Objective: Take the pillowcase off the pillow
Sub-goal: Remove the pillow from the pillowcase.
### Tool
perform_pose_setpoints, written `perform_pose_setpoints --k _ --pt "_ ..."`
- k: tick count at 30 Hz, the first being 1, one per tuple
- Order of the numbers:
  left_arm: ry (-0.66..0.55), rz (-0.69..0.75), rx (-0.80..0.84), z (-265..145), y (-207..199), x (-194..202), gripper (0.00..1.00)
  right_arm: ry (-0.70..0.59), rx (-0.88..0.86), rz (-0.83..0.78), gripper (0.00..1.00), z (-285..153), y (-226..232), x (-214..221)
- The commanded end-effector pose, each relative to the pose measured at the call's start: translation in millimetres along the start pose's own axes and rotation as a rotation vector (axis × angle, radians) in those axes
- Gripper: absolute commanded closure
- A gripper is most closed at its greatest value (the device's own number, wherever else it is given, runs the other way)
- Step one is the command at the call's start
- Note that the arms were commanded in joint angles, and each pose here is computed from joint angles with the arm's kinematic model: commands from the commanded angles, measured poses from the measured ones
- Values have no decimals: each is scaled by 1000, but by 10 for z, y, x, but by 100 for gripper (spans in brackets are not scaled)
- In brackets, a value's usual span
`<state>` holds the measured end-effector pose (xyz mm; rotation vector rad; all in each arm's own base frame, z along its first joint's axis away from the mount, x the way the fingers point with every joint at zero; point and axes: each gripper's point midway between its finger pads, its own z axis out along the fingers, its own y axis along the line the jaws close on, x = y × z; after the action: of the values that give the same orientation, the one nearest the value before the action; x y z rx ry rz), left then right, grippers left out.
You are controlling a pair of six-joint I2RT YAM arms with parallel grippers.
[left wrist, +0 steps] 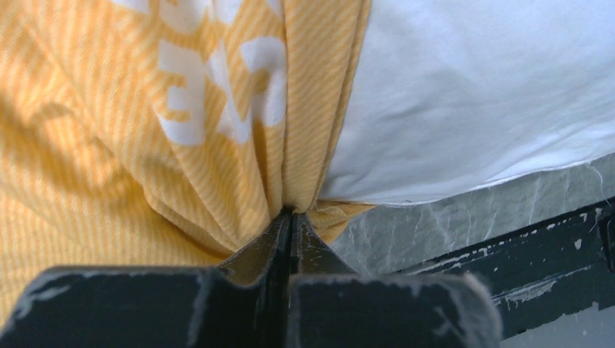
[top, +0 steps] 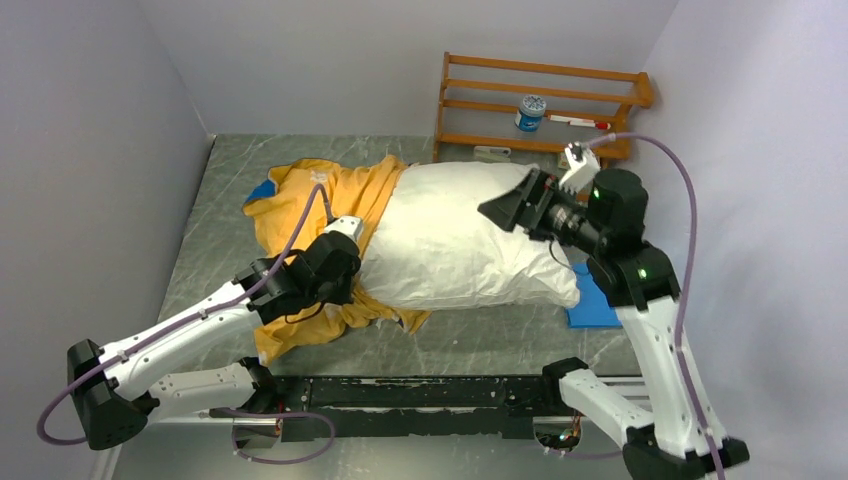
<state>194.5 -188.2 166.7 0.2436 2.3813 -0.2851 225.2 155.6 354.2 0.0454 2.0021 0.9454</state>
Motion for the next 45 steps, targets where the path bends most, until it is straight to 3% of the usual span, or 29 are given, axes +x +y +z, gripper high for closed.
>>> perform_pose_setpoints --k 1,5,9,11,12,14,17,20,22,25,29,30,33,34,36,38,42,45 --pt "-1 24 79 -21 -94 16 95 51 58 31 9 530 -180 -149" --pt "-58 4 88 -183 -33 -70 84 158 176 28 10 1137 -441 -138" --pt "-123 -5 61 -359 82 -201 77 201 344 -96 11 1774 -711 25" --pt "-166 -12 27 -458 158 -323 62 257 453 -135 18 1986 -991 338" --pt "-192 -16 16 -521 181 -407 53 324 495 -138 27 2060 -1138 617" --pt "-256 -18 8 -658 189 -621 39 449 545 -135 38 2018 -1364 1224" --pt "-349 -18 -69 -787 264 -962 21 538 610 -93 46 1687 -1671 2112" --pt "-390 50 -149 -703 224 -1291 5 589 558 28 53 1346 -1757 2772" --pt "-394 80 -126 -552 109 -1569 3 639 562 100 53 1049 -1873 3147" --pt "-313 98 -3 -59 -14 -1827 3 667 541 144 53 860 -1912 3337" --pt "-207 152 201 653 -198 -1902 3 657 534 107 53 850 -1906 3272" --pt "-166 187 283 828 -296 -1843 3 650 534 90 53 881 -1884 3215" --pt "-25 173 349 1279 -276 -1715 19 640 535 31 52 1004 -1819 3054" --pt "8 161 364 1384 -245 -1672 33 636 537 17 52 1038 -1799 3008" --pt "54 62 243 1518 63 -1634 69 639 545 16 53 1050 -1781 2980" --pt "44 0 103 1494 445 -1625 93 621 568 17 54 1031 -1816 2954" --pt "-65 -165 -162 1089 1371 -1628 95 605 591 50 61 930 -1898 3016" --pt "-121 -248 -217 793 1774 -1615 95 623 587 75 64 871 -1928 3102"
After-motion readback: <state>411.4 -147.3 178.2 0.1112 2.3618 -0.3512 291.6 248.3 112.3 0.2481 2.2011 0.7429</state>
